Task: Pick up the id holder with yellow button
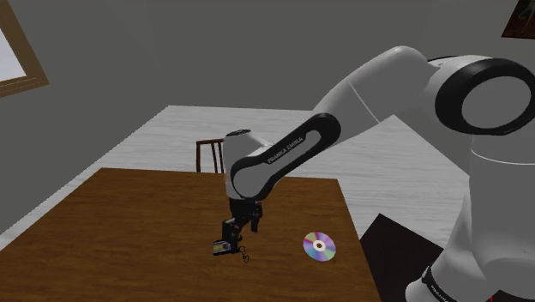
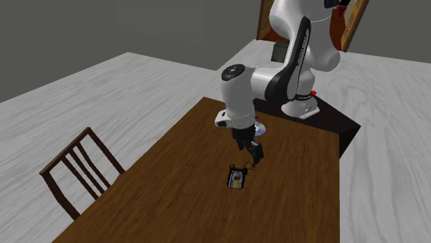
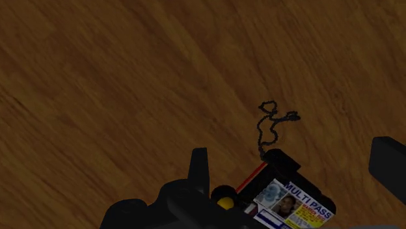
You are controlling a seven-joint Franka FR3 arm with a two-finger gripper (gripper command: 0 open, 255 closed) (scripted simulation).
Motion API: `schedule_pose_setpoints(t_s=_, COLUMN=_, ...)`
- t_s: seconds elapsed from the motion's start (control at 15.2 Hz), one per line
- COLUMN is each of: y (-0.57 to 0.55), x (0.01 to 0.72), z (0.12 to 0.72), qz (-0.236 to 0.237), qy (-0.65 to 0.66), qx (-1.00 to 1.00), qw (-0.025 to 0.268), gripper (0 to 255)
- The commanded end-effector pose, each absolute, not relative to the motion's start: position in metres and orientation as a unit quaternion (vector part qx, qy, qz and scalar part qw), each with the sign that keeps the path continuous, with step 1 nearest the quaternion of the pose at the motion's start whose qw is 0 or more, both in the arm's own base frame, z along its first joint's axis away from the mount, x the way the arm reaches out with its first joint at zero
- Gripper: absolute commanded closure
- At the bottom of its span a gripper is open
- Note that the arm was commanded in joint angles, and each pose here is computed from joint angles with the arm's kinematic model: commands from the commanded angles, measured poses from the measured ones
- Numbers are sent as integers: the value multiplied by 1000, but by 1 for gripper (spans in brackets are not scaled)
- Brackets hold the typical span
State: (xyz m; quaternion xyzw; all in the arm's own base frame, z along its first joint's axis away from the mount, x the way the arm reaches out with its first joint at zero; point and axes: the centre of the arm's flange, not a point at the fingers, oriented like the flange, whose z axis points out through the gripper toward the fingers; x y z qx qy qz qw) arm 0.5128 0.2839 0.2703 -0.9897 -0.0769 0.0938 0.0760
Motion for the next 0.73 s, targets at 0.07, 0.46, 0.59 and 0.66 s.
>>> schedule_pose_setpoints(t_s=0.07, y=289, x=515, z=256, qz=94, qy=-79, qx=-989, qw=77, gripper=0)
schedule_pose_setpoints(t_s=0.46, y=289, x=515, z=226, qz=94, qy=-79, qx=-989, qw=77, gripper=0)
schedule_pose_setpoints(t_s=0.59, y=289, x=515, z=226, qz=94, qy=-79, qx=-989, qw=77, gripper=255)
schedule_pose_setpoints(t_s=0.66, y=289, x=515, z=226, qz=94, qy=-79, qx=-989, qw=77, gripper=255)
